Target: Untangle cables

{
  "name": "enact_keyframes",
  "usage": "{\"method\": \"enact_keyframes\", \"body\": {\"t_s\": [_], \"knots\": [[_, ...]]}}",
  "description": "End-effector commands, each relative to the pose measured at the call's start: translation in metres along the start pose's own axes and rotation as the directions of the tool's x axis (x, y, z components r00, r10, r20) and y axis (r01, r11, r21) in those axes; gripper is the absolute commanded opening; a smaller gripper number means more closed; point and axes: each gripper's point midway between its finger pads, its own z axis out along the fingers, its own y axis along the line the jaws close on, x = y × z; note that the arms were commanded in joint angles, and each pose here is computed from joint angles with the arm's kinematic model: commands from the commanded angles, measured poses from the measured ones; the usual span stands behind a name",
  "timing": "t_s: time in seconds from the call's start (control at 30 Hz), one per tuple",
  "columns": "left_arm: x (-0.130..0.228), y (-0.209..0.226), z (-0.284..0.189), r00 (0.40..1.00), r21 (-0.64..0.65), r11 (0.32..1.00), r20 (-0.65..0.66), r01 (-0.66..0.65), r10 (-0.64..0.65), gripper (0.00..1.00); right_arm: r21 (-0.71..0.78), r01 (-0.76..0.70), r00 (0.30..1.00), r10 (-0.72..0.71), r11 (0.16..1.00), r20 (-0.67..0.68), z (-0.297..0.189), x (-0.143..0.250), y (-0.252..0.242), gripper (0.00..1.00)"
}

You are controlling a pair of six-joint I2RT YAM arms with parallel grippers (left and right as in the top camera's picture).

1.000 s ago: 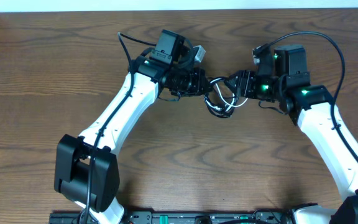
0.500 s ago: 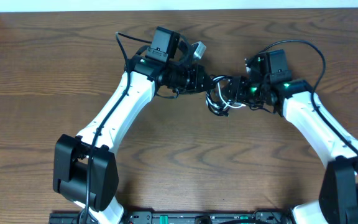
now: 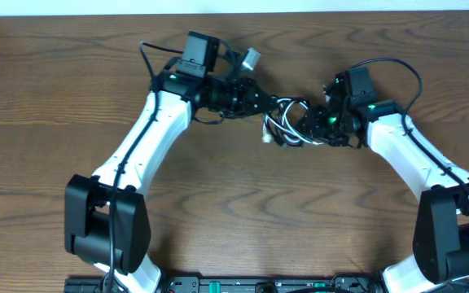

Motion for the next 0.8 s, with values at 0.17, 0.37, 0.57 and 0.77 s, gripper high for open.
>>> {"method": "enact_keyframes", "body": {"t_s": [0.17,0.37,0.57,0.77], "knots": [[-0.019,-0.049,-0.082,0.971,-0.008,0.989,0.192,-0.146,0.144,0.07,0.204,-0.058,0.998,0.05,0.977,0.048,-0.008,-0.017,-0.073,0.48],[-0.009,-0.001,-0.086,0.979,-0.256,0.966,0.187,-0.03,0.08,0.07,0.201,-0.013,1.0,0.012,0.98,0.003,-0.012,-0.011,-0.081,0.46],[0.016,0.027,-0.072,0.991,-0.456,0.89,0.117,-0.003,0.064,0.08,0.153,0.082,0.996,-0.076,0.985,-0.045,-0.016,-0.005,-0.074,0.46],[0.027,0.042,-0.062,0.994,-0.546,0.837,0.082,-0.022,0.079,0.08,0.077,0.154,0.987,-0.149,0.985,-0.066,-0.028,0.004,-0.056,0.46]]}}
